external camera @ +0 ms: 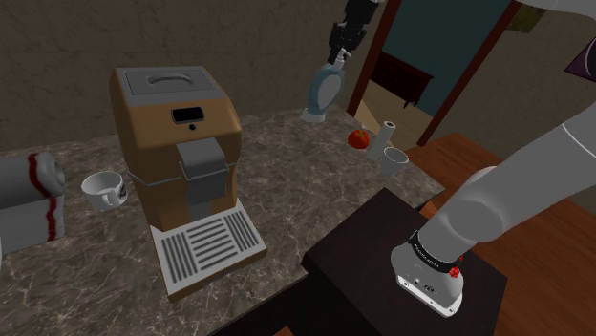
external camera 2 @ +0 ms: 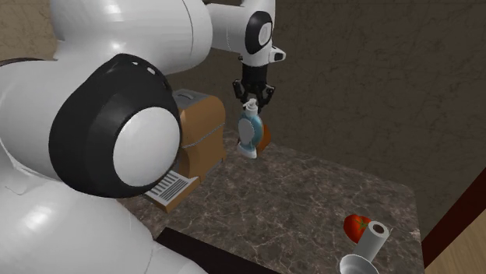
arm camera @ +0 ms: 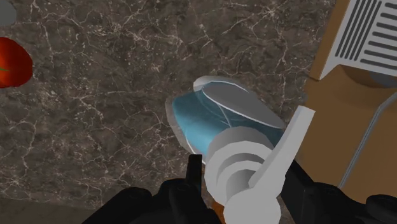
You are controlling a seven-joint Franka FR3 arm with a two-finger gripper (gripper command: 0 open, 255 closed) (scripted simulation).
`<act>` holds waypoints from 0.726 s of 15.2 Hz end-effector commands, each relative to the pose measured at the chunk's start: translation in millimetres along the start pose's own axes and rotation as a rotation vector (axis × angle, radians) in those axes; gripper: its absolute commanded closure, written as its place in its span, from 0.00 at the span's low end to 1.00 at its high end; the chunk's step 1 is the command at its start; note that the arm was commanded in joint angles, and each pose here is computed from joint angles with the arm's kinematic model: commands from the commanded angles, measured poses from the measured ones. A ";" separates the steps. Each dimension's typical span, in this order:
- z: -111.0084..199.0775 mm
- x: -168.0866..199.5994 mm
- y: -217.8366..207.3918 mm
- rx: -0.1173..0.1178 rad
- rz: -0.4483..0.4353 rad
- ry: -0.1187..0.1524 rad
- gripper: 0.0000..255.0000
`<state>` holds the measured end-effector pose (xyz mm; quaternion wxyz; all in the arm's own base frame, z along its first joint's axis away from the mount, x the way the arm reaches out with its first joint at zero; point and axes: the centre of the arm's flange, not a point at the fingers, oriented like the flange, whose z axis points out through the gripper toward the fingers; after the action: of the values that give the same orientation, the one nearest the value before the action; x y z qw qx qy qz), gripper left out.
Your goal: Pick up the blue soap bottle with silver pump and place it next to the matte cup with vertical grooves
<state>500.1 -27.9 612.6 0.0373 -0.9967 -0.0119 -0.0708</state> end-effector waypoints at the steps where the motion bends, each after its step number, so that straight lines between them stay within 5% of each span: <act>1: -2.3 -18.3 18.3 0.001 -0.002 0.000 1.00; 11: -21.6 -98.0 121.7 0.001 -0.002 0.000 1.00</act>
<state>410.8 -142.7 613.8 0.0375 -0.9967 -0.0119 -0.0709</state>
